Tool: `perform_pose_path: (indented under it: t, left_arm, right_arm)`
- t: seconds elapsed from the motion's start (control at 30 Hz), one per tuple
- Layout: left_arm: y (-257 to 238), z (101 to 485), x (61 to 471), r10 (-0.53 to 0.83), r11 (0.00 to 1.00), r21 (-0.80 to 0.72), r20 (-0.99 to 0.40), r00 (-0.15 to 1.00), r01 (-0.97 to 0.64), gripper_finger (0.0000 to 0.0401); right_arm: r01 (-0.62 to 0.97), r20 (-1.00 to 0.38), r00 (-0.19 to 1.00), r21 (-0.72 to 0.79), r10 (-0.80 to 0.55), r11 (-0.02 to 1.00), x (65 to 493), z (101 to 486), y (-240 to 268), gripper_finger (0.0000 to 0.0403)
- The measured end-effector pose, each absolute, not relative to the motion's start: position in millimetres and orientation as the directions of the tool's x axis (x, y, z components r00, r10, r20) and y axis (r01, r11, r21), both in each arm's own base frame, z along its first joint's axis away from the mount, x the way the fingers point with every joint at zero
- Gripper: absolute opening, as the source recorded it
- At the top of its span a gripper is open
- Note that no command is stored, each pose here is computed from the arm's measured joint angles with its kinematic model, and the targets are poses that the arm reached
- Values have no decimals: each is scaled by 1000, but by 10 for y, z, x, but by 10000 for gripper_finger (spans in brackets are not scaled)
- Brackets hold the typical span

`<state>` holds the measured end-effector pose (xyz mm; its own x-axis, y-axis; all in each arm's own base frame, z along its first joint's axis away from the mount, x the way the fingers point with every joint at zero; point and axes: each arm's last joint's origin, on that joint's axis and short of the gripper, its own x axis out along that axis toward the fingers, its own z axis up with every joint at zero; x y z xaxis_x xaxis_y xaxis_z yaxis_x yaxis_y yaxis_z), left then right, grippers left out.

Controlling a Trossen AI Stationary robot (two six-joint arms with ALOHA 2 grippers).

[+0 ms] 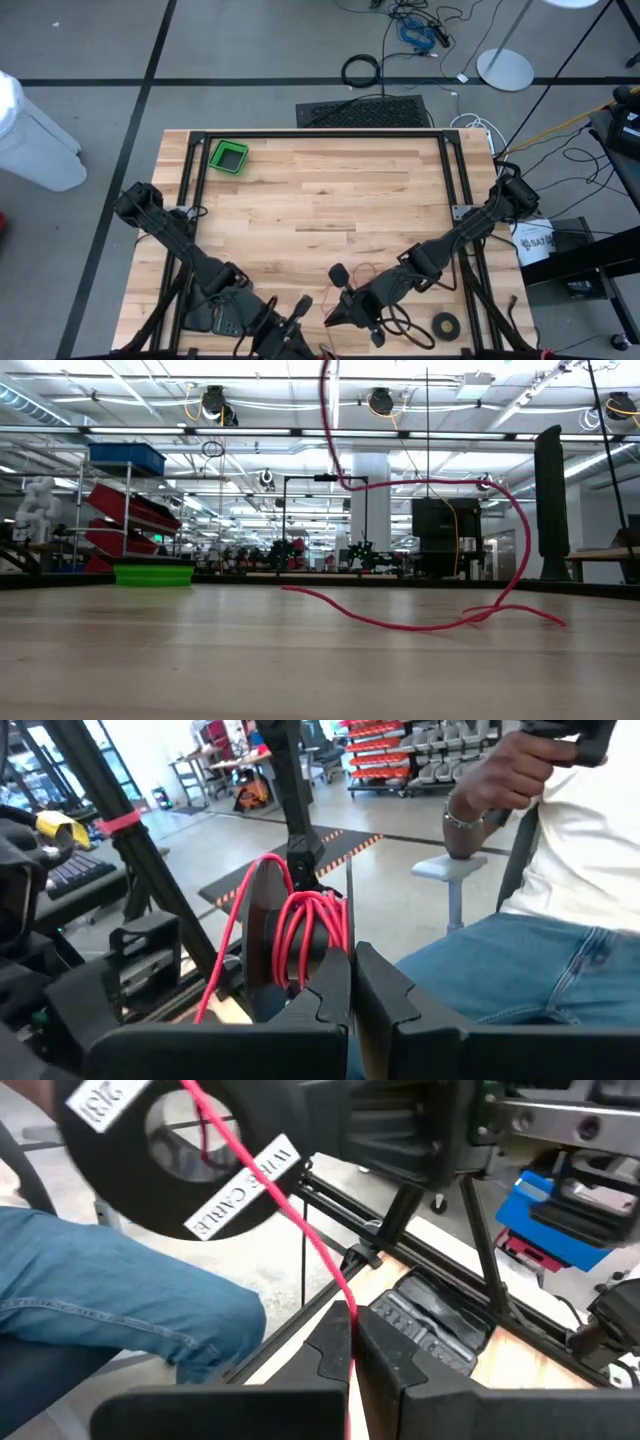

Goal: Coil cords
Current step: Coil the red wire into the spool

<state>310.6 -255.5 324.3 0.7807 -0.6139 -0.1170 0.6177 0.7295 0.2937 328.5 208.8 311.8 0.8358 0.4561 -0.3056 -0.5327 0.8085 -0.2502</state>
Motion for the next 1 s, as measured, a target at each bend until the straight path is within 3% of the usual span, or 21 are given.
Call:
perform_pose_path:
  t: [0.63, 1.0]
  left_arm:
    - [-2551, 3236, 3128, -621, 744, 230, -105, 777, 627, 4]
    - [-2514, 3125, 3138, -636, 740, 101, -217, 741, 665, 4]
  right_arm:
    - [-493, -202, 870, -314, 450, 812, 3365, 3196, 2047, 0]
    - [-525, -280, 850, -379, 447, 762, 3313, 3128, 2079, 0]
